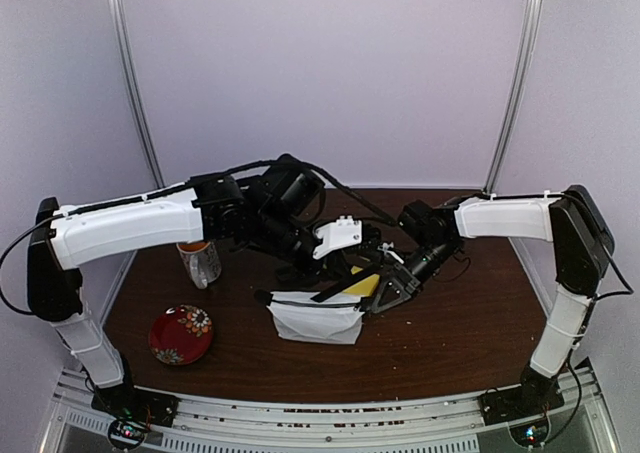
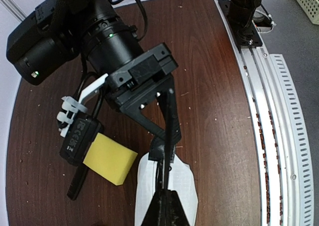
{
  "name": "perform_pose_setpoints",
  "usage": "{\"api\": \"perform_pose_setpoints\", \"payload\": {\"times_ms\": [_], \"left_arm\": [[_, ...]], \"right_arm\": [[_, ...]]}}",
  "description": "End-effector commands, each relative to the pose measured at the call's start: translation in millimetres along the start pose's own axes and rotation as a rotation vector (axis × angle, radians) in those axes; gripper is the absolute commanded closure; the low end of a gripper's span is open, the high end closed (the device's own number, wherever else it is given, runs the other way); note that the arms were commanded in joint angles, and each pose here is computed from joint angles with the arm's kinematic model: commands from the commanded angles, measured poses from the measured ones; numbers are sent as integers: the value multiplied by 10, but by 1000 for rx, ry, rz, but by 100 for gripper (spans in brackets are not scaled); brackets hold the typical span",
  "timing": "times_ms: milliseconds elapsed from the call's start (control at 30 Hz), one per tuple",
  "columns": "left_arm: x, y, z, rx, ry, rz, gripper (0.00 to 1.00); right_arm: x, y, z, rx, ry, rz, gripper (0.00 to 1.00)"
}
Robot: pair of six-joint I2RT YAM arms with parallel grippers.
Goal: Sort the hair-cutting tools
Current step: Hold the handle of the kit bag.
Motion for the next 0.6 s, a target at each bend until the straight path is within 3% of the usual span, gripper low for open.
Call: {"api": "perform_pose_setpoints", "payload": {"times_ms": [0, 567], "left_arm": [[54, 39, -207, -97, 64, 17, 100], [165, 297, -58, -76, 69, 46, 100]], "right_arm": [[117, -69, -13, -26, -31, -4, 100], [147, -108, 16, -13, -55, 14, 100]]}}
Point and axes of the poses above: each gripper's point midway between its finger pads, its own y axis out along the fingers, its own x axis along the line the jaws close on, z = x × y, the point moved 5 cm from there along -y, back along the fingers, and after that the axes turned 10 degrees about -y, right-handed, at the moved point
